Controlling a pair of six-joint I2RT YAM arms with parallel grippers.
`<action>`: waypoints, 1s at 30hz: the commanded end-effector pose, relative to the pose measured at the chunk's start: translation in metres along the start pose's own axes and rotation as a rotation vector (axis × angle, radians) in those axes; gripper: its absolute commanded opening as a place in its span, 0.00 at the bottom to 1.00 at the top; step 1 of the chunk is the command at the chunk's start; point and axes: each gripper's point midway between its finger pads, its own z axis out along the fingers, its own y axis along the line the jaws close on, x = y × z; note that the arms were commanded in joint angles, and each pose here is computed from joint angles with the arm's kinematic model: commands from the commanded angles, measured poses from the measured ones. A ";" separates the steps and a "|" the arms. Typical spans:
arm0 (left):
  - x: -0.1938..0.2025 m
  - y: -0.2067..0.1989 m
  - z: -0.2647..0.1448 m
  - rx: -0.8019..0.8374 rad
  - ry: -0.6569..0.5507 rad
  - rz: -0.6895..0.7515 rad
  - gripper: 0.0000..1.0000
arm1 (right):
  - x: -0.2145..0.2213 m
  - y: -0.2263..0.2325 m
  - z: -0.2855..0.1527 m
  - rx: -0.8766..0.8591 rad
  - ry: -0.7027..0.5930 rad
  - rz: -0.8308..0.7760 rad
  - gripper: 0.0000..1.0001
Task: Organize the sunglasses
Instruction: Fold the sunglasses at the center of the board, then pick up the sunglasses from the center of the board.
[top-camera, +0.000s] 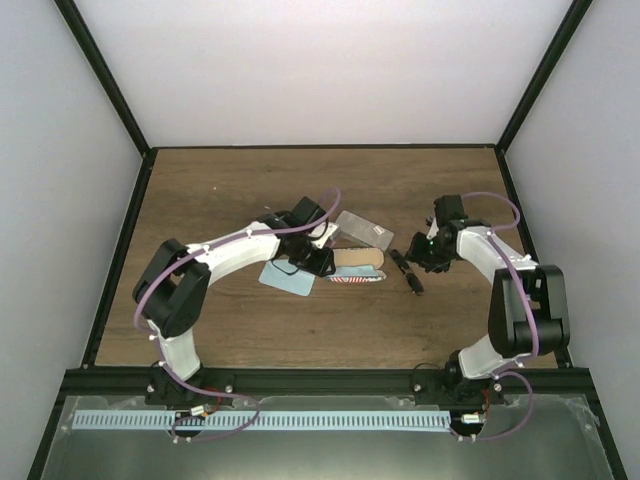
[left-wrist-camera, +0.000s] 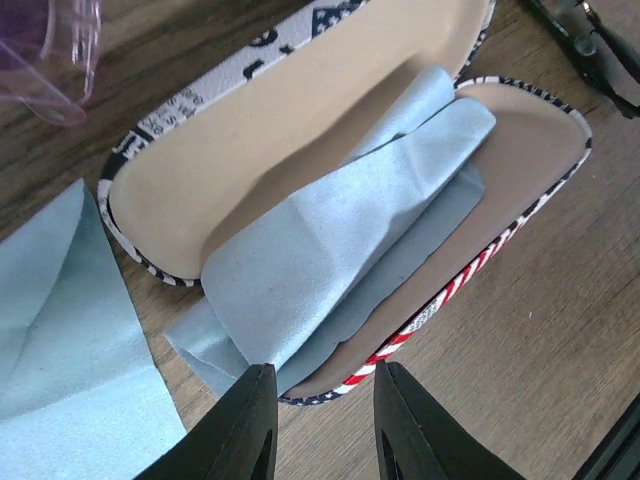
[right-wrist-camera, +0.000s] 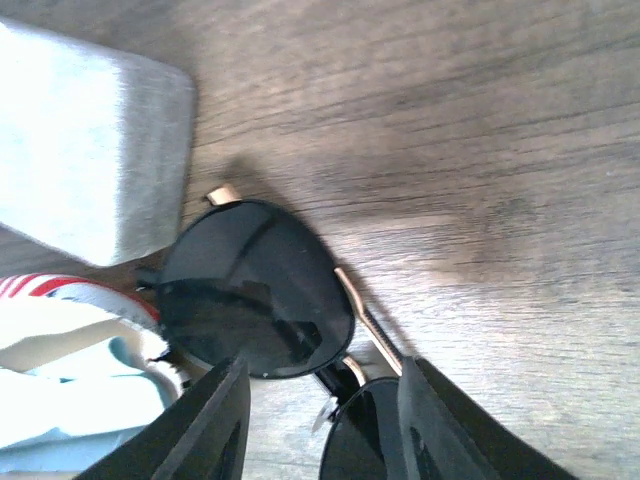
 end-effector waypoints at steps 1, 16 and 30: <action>-0.018 -0.005 -0.017 -0.019 -0.095 0.083 0.29 | -0.003 0.017 -0.020 -0.048 -0.042 -0.021 0.47; 0.007 0.024 -0.024 -0.082 -0.091 0.044 0.26 | 0.008 0.001 0.015 0.237 0.044 -0.206 0.74; 0.008 0.026 -0.028 -0.091 -0.098 0.042 0.26 | 0.016 -0.009 0.031 0.280 0.102 -0.180 0.53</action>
